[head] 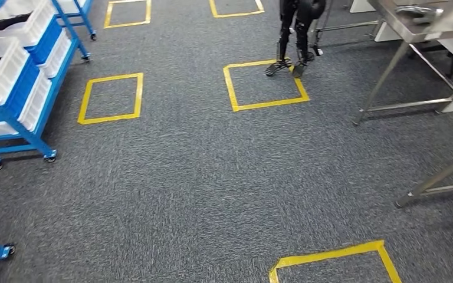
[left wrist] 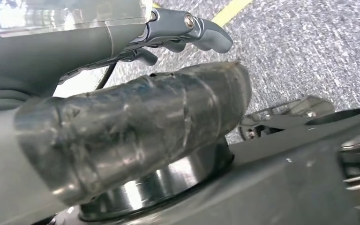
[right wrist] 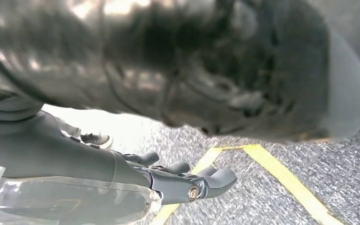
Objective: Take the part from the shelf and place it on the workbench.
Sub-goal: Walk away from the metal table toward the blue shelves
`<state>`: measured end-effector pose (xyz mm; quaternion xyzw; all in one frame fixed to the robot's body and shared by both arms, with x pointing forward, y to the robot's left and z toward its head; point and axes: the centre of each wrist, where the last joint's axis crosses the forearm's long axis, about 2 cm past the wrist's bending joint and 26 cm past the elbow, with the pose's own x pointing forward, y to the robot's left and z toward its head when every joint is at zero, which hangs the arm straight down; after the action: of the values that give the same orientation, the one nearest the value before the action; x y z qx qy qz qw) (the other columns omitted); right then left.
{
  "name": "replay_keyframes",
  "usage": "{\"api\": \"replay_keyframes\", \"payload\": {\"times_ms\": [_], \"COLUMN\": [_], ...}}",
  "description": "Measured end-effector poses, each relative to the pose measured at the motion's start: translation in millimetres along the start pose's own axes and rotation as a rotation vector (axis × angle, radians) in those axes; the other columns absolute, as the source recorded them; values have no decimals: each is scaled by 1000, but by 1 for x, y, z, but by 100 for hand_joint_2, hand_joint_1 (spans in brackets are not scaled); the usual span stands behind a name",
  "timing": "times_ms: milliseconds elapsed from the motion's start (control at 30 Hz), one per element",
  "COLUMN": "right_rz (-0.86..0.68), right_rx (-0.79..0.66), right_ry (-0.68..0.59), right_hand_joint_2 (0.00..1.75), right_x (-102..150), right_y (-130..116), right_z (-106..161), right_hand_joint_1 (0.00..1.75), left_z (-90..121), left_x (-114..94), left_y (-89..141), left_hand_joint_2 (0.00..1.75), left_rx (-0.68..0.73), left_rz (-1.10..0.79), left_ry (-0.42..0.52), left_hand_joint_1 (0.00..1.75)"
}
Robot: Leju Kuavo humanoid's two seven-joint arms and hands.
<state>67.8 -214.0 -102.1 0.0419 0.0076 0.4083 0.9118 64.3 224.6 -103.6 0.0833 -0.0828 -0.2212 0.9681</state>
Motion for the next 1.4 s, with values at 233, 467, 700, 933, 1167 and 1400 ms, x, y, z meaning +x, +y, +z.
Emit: {"api": "replay_keyframes", "payload": {"times_ms": [233,467,700,933,1167,1400], "right_rz": [-2,0,0,-1,-3,3], "right_rx": [-1,-10,-7,-8,-7,-7], "right_ry": [3,13,22,25,23,17], "right_hand_joint_2": [0,0,0,0,0,0], "right_x": [0,-1,-3,-3,-3,0], "right_y": [-1,-3,-2,-2,-3,-3], "right_z": [0,0,0,0,0,0], "right_hand_joint_1": [0,0,0,0,0,0], "left_z": [0,0,0,0,0,0], "left_x": [1,1,2,0,0,0], "left_y": [1,0,1,0,0,0], "left_hand_joint_2": [0,0,0,0,0,0], "left_rx": [1,1,-2,-3,-3,-2], "left_rz": [0,1,3,5,5,4], "left_ry": [-3,-2,-1,3,3,2], "left_hand_joint_1": [0,0,0,0,0,0]}}
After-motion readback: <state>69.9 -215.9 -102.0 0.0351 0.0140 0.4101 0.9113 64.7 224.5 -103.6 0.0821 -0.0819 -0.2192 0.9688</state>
